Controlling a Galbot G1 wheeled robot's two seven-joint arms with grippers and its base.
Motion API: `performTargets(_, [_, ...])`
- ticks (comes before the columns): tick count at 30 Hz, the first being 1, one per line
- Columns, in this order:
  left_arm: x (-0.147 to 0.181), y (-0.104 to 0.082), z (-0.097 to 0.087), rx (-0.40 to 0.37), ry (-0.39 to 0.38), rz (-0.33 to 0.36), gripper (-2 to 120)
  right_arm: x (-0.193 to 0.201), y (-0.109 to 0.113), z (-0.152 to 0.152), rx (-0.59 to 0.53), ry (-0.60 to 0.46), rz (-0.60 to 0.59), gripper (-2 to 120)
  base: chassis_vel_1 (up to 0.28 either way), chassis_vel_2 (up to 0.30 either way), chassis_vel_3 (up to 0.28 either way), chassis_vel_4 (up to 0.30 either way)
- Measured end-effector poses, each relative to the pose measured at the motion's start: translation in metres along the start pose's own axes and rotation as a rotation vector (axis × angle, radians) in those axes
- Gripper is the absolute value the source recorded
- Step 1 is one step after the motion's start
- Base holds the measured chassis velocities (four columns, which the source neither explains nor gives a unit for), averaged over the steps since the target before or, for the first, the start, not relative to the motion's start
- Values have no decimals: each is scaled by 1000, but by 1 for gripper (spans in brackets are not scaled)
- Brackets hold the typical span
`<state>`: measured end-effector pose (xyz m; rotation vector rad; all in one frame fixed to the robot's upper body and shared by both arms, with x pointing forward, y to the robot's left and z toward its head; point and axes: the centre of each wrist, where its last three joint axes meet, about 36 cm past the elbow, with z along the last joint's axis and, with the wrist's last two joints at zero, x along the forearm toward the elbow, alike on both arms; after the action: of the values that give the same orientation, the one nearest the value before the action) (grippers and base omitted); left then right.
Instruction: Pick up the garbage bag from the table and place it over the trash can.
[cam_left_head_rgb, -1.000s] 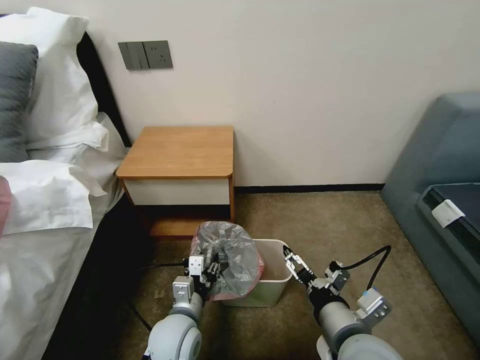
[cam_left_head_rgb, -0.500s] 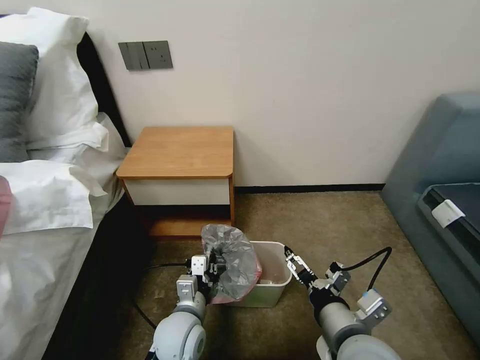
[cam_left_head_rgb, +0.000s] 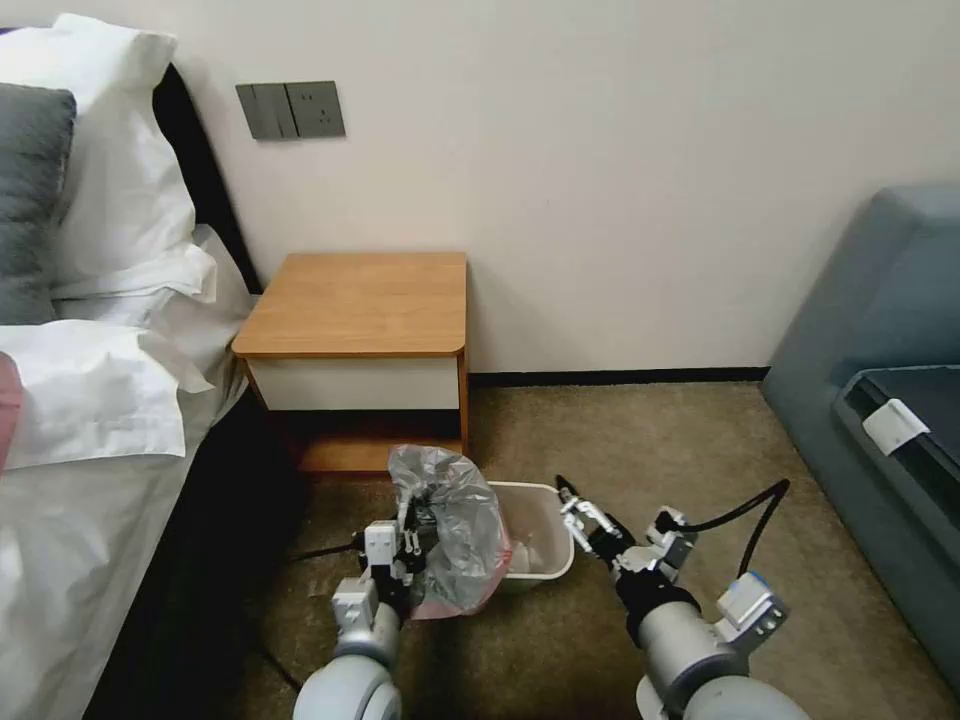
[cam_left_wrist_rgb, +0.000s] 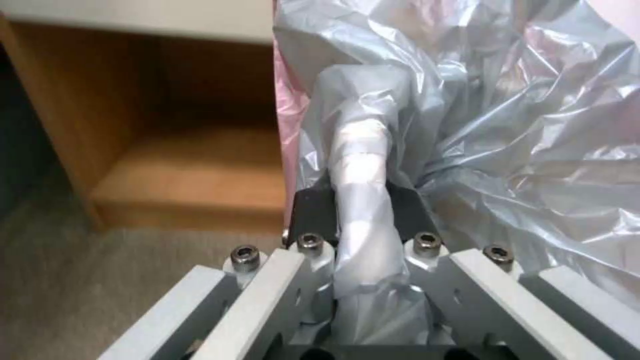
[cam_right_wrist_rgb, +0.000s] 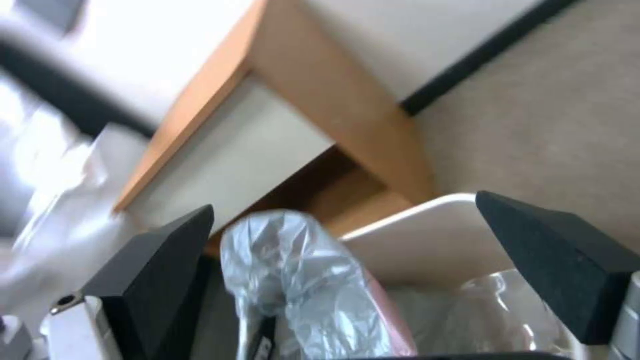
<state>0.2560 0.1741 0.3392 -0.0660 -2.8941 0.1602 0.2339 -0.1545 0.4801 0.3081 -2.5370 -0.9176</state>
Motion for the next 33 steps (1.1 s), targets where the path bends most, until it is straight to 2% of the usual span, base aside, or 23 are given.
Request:
performTargets(4, [4,1,-3,18,-66,19,8,-21,-2,10,92,44,-72,100,0,0,0,0])
performTargets(14, [11,7,-8,18,-140,63,8,-56,-9,20,118,123,-80,100,0,0,0,0])
performTargets(17, [12,8,-10,17,-150,65,8,-63,-10,22,108,132,-80,96,0,0,0,0])
performTargets(20, [13,10,-13,15,-158,63,8,-70,-9,27,89,138,-86,82,0,0,0,0])
performTargets(23, [13,11,-14,13,-159,60,8,-73,-9,29,85,139,-92,76,0,0,0,0])
performTargets(25, [13,13,-14,10,-161,56,8,-76,-8,33,78,137,-102,64,0,0,0,0])
performTargets(27, [13,14,-14,9,-162,55,8,-77,-8,33,76,136,-104,61,0,0,0,0])
performTargets(29, [12,14,-15,9,-163,54,8,-80,-8,35,73,134,-107,48,0,0,0,0])
performTargets(31, [12,15,-15,9,-164,54,8,-81,-8,35,72,134,-108,45,0,0,0,0])
performTargets(33, [12,15,-15,11,-163,54,8,-84,-8,36,69,129,-113,34,0,0,0,0])
